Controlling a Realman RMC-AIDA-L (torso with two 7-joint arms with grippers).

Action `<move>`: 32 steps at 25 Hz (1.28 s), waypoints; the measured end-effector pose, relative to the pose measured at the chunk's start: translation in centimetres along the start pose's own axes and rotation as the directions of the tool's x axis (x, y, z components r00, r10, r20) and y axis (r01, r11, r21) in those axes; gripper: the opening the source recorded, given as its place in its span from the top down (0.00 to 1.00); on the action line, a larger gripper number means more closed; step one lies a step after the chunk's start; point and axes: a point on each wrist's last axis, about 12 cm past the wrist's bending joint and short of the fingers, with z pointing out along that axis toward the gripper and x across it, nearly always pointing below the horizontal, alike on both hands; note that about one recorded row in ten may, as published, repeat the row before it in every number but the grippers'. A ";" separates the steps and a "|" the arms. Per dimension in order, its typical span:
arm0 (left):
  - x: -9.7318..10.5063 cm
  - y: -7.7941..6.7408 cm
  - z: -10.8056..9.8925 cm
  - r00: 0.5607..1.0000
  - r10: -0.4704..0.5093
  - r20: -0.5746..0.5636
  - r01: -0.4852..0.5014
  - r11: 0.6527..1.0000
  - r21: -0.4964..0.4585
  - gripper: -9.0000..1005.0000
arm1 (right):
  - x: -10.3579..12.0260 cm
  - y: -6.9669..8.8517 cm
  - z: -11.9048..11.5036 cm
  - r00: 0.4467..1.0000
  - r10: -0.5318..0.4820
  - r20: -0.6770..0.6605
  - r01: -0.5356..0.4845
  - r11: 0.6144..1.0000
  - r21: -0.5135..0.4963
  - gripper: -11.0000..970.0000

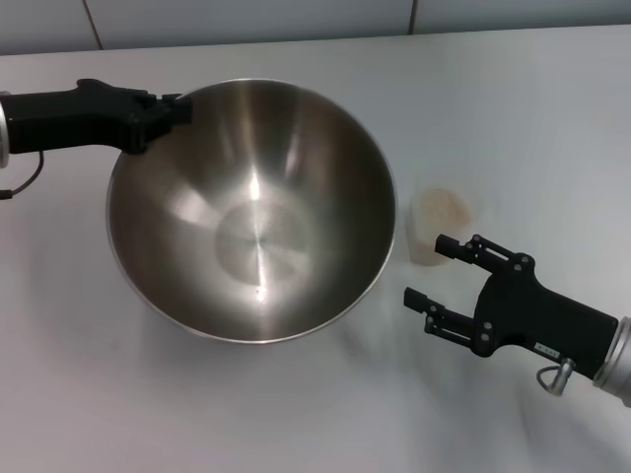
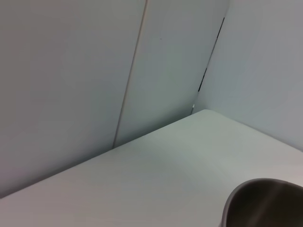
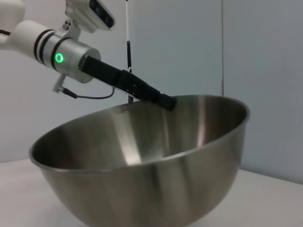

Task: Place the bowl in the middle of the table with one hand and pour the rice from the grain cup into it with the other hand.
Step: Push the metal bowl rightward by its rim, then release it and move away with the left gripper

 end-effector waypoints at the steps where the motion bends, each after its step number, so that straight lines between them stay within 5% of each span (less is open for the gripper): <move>1: -0.1 0.0 0.2 1.000 0.004 -0.003 -0.004 1.000 -0.001 0.95 | 0.0 0.0 0.0 1.000 -0.001 0.001 0.001 1.000 -0.001 0.23; 15: 0.3 -0.2 2.6 0.997 0.046 -0.055 -0.048 0.998 -0.031 0.95 | 0.1 0.2 -0.1 1.000 0.004 0.001 -0.004 1.000 0.001 0.23; 32: 1.5 0.4 3.2 0.997 0.036 -0.068 -0.041 0.997 -0.069 0.95 | 0.1 0.1 -0.2 1.000 -0.001 -0.001 0.001 1.000 0.002 0.23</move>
